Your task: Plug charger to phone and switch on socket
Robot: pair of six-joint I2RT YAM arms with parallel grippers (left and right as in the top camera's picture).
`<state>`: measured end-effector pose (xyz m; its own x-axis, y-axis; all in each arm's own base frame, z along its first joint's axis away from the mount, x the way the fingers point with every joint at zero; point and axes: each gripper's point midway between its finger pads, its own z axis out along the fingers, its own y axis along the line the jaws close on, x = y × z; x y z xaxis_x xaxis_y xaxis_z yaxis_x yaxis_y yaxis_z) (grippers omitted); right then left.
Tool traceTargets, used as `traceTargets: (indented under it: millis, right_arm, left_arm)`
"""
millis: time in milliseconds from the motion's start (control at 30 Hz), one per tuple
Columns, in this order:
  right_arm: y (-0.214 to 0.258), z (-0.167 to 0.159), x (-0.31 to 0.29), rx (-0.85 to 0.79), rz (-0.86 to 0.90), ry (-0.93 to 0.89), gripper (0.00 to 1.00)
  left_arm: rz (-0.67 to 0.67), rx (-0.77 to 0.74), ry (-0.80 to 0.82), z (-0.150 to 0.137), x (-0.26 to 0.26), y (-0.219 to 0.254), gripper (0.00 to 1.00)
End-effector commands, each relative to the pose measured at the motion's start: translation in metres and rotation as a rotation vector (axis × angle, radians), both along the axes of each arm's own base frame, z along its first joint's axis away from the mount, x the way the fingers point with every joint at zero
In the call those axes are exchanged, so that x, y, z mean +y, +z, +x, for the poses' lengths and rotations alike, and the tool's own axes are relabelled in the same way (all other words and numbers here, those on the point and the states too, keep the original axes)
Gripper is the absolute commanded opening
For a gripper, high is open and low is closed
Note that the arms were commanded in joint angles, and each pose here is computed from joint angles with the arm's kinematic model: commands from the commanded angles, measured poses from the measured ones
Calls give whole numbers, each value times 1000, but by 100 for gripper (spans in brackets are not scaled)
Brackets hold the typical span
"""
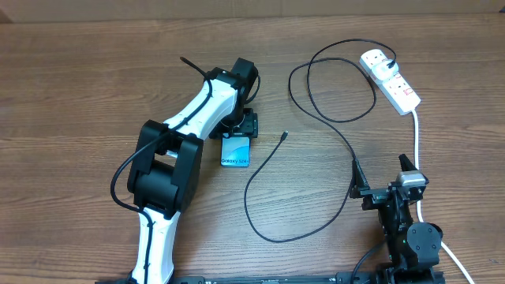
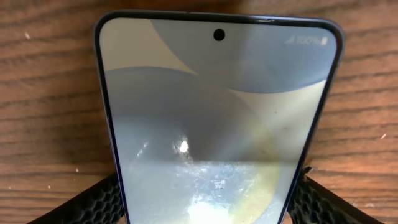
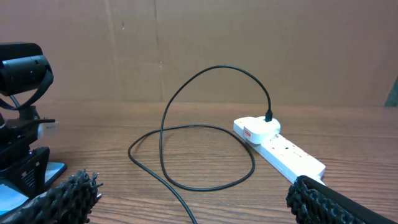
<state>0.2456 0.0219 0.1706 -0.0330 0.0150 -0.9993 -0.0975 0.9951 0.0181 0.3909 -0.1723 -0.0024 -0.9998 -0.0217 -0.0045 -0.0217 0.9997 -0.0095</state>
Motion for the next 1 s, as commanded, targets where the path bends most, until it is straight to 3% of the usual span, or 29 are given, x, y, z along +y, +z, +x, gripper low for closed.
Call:
traceTargets:
  millis: [0,367,500,967]
  right_arm:
    - [-1,0,-1,-8,-4,-5,100]
    - [-1,0,-1,-8,-4,-5,100]
    - [-1,0,-1,-8,-4,-6,100]
    - [-1,0,-1,-8,-4,-5,100]
  left_arm:
    - [120,48,-5,-8,26,-47,77]
    - [134,-51,26,19,36,-47,75]
    - [134,-19,25,12,38,-47,100]
    - [33,54,-100,-4,19,-48,93]
